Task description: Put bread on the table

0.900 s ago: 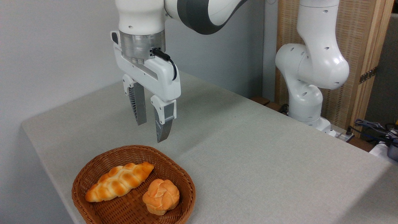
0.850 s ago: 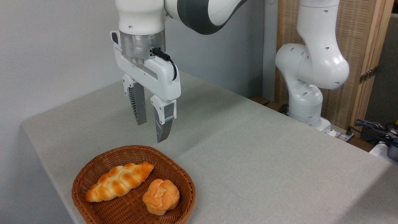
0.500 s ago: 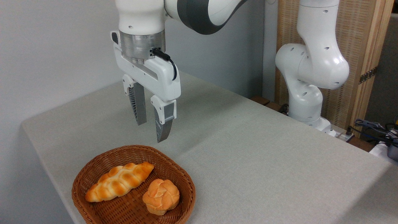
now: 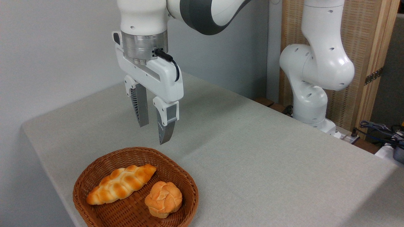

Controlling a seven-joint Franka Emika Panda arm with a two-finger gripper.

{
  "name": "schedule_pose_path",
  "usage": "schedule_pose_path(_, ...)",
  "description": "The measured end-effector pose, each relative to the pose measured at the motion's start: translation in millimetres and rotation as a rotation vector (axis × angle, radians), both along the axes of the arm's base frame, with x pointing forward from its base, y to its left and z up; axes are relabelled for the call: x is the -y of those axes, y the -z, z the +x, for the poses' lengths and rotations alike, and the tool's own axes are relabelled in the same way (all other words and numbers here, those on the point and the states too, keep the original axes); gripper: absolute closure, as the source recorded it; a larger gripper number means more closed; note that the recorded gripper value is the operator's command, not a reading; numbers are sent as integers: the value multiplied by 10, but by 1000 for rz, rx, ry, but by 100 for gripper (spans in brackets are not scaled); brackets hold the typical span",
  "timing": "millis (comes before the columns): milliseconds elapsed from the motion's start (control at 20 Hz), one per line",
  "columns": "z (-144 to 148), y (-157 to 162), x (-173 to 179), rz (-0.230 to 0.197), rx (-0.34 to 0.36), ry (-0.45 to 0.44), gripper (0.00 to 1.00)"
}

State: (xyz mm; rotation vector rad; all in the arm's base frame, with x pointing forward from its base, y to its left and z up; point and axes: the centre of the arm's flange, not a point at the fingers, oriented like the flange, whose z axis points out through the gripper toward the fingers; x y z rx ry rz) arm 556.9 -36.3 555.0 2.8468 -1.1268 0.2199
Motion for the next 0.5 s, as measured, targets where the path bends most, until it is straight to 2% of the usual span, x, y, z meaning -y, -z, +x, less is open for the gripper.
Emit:
schedule_pose_path(200, 3, 1, -26, 2, 0, -2, 0)
schedule_pose_path(300, 20, 17, -60, 21, 5, 3, 0)
schedule_pose_path(500, 199, 143, -211, 42, 63, -20, 0)
